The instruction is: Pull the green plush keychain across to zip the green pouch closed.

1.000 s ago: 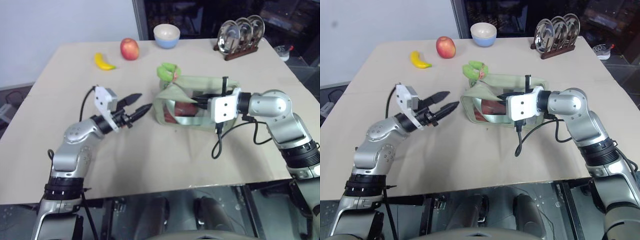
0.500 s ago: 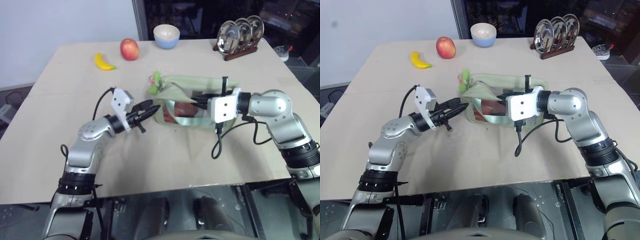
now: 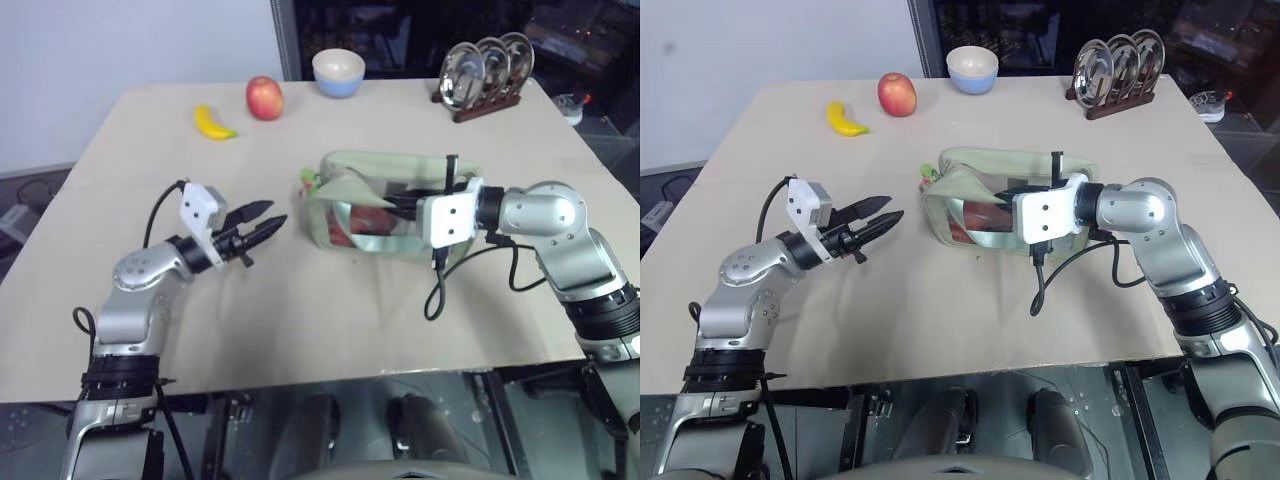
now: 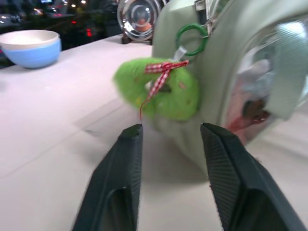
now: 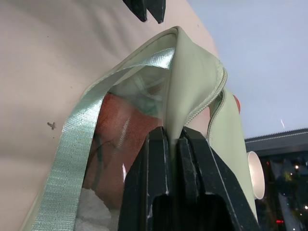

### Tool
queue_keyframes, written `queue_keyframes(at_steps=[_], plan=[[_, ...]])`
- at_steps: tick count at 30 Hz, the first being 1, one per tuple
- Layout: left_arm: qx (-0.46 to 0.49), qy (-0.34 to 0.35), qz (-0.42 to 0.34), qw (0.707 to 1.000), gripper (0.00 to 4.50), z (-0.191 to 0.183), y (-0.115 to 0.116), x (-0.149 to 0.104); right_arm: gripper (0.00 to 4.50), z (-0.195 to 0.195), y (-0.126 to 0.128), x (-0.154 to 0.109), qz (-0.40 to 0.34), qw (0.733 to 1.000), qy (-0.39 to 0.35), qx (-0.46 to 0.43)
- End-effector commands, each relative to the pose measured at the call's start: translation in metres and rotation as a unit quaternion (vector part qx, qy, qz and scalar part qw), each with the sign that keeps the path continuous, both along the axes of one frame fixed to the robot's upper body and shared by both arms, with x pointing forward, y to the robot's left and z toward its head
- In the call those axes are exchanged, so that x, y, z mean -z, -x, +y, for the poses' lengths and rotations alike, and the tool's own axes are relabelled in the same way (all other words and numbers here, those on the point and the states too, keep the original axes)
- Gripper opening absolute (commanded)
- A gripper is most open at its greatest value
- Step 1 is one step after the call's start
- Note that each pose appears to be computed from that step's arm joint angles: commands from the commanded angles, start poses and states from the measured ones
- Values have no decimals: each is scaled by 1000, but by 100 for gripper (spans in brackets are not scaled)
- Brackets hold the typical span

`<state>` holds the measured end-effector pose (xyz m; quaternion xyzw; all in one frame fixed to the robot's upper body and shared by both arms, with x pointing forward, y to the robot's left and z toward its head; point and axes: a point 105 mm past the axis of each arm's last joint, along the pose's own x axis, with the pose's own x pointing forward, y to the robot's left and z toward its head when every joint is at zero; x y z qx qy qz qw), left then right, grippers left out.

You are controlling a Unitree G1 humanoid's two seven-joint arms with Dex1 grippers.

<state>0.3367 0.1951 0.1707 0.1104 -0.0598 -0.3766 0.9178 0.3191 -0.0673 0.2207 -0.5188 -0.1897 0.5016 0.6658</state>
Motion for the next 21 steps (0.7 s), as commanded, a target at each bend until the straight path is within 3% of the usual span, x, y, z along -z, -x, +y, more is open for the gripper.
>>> queue_keyframes(at_steps=[1,5,9,21], plan=[[-15,-47,-44,998,189,-2,-10,-6,0,2,6,-12,-21,1000,-13,-12],[-6,-77,-71,995,189,-14,-19,-5,0,3,7,-12,-19,1000,-13,-14],[21,-60,-68,996,189,-33,-24,-5,0,3,8,-12,-18,1000,-12,-14],[88,53,51,993,189,-41,-20,-2,0,1,9,-12,-17,1000,-10,-10]])
